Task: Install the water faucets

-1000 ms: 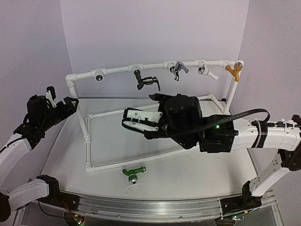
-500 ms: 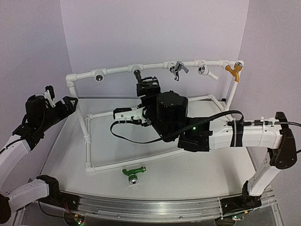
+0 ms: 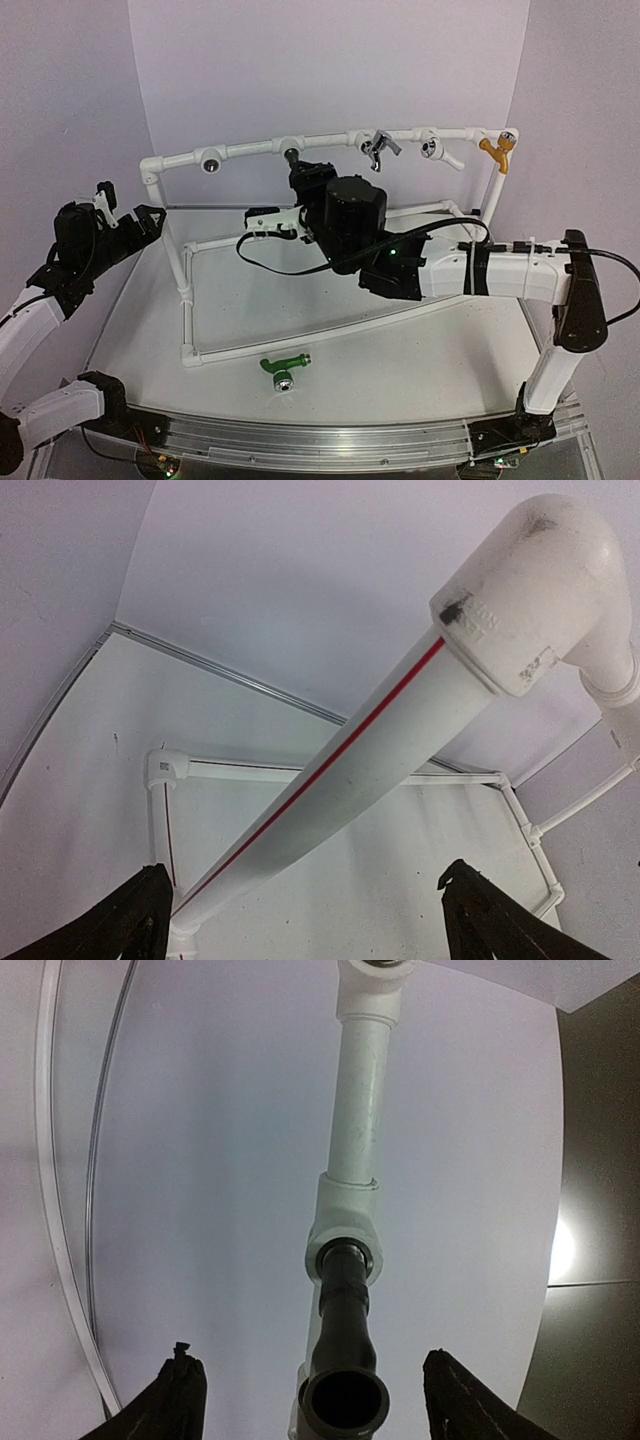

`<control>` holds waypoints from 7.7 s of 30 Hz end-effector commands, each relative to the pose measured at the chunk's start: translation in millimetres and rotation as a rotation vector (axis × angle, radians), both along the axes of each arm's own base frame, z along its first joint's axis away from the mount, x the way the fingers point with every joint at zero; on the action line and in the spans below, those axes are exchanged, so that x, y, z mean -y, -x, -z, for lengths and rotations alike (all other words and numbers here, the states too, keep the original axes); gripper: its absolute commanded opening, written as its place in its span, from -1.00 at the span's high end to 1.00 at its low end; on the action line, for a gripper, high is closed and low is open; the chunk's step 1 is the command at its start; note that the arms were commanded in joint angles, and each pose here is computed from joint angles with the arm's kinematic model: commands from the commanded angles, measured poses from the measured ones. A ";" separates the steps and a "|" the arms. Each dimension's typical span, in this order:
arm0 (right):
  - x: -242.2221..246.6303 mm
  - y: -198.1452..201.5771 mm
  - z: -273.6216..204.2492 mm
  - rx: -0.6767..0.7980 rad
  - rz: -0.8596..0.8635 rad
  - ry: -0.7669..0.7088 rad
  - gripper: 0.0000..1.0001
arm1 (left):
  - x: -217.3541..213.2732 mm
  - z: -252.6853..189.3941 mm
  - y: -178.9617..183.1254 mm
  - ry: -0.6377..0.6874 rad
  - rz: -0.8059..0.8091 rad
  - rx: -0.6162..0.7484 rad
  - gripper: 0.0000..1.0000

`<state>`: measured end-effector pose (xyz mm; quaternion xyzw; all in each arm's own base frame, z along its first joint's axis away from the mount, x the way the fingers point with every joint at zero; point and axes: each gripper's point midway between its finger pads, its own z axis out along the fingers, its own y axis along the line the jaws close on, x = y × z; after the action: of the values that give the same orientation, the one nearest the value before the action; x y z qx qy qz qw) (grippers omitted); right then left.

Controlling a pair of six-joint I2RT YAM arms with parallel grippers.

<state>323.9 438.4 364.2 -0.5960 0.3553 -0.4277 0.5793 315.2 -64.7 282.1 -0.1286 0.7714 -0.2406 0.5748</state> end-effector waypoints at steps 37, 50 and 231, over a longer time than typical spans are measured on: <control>-8.6 -39.9 -51.9 0.044 0.118 -0.436 1.00 | 1.0 -22.7 10.2 -0.001 0.019 0.058 -0.93; 7.5 -40.7 -68.0 -0.176 0.115 -1.009 1.00 | 3.4 -22.9 11.4 0.010 0.031 0.058 -0.93; 18.0 92.8 2.3 -1.236 -0.391 -1.284 -0.97 | -5.9 -32.6 22.5 -0.059 0.002 0.080 -0.96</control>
<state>274.5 422.9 364.5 -0.1370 0.6983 0.4115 0.5694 289.8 -61.6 291.3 -0.1054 0.7730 -0.2286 0.5823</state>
